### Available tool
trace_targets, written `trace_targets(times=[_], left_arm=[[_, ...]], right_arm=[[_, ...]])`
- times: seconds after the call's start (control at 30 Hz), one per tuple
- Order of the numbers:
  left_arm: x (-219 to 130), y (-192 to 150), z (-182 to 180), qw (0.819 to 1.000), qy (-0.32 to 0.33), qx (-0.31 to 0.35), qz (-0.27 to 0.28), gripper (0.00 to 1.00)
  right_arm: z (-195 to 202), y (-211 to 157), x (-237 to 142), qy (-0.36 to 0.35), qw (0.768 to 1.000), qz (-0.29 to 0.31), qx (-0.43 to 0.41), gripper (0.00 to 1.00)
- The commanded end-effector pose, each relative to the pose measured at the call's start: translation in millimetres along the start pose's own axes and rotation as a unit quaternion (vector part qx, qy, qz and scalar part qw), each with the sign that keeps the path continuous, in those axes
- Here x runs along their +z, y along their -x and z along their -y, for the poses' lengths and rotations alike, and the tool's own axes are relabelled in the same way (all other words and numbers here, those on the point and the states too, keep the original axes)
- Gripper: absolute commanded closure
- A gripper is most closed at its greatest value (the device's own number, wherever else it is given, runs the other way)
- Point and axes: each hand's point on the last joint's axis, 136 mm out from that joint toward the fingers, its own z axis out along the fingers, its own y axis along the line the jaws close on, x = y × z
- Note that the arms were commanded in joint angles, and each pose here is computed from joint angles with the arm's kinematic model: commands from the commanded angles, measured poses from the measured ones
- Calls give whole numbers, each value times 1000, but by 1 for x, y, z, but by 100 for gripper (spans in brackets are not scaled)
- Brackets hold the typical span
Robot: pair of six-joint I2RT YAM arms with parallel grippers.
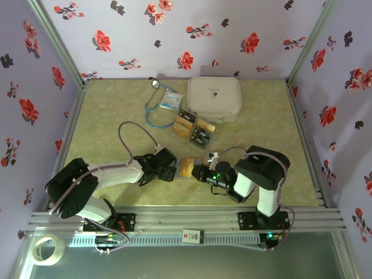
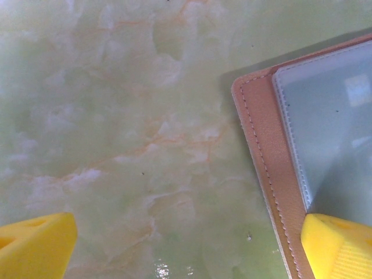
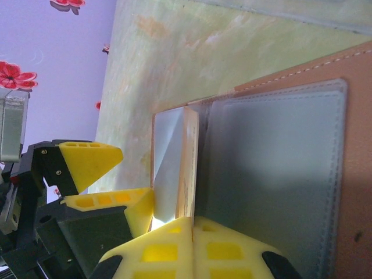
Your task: Put the credit cards into the card holder
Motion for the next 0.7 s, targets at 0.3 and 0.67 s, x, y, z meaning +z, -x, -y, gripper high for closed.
trace_targets(times=[0.3,0.67], left_arm=[[2,-15,-10,1000,22,11,-17,0],[1,-15,-11,1000,22,12,-15,0]], right_arm=[[37,-27,-6,-52,997,-45,23,100],[48,-31,-7,-72,996,-48,37,100]])
